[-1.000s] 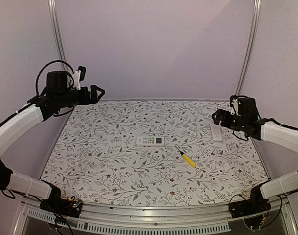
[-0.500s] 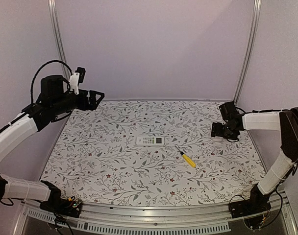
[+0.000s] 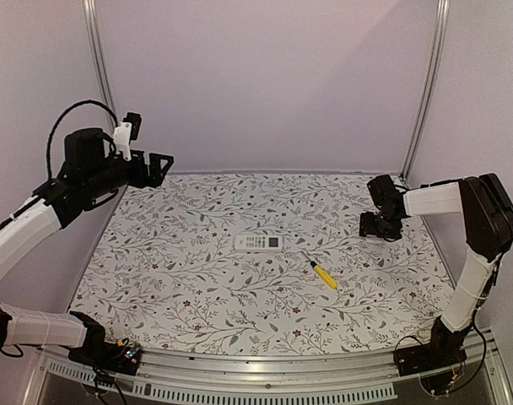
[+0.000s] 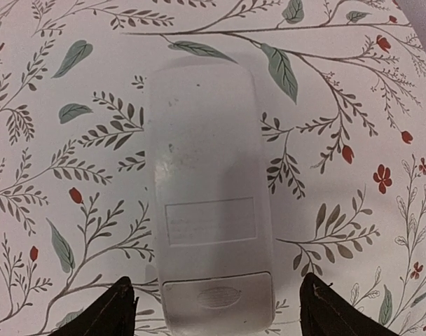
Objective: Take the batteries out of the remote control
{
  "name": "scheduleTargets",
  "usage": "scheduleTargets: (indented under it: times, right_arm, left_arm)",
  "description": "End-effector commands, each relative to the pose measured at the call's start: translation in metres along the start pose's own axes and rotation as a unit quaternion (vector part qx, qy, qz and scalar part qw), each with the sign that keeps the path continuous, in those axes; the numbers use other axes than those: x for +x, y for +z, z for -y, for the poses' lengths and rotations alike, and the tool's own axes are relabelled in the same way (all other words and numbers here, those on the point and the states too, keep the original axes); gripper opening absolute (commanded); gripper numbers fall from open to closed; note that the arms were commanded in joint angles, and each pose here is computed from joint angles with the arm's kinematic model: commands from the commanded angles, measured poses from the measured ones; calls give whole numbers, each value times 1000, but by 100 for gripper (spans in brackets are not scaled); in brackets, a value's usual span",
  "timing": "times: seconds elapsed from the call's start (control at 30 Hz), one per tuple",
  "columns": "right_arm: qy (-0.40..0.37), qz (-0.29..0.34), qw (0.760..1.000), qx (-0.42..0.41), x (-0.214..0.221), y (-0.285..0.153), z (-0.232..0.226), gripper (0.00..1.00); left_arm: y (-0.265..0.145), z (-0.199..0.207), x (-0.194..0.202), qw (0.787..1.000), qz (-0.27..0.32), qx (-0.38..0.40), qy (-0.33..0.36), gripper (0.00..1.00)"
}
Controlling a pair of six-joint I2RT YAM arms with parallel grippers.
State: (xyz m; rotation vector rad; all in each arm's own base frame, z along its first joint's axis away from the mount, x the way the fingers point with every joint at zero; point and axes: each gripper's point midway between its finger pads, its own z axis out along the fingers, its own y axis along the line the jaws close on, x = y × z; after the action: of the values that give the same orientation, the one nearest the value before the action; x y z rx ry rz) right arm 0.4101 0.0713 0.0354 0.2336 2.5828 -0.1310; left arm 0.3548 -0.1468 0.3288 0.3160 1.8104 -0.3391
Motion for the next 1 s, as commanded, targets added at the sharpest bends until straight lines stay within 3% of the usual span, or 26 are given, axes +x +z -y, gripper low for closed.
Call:
scheduleTargets:
  times: [0.0,0.6,0.97]
  right_arm:
    - [-10,-10,1000,21,4,10,3,79]
    - [-6,-26,1000,0,17,20,-3,59]
    - [-28,1,999,-31,5,-5,-8,50]
  left_arm:
    - [5,2,9,1000,-13,2,5,100]
    - [8,3,13,1000,-20,5,1,100]
    - [12,3,16,1000,-25,4,-9,99]
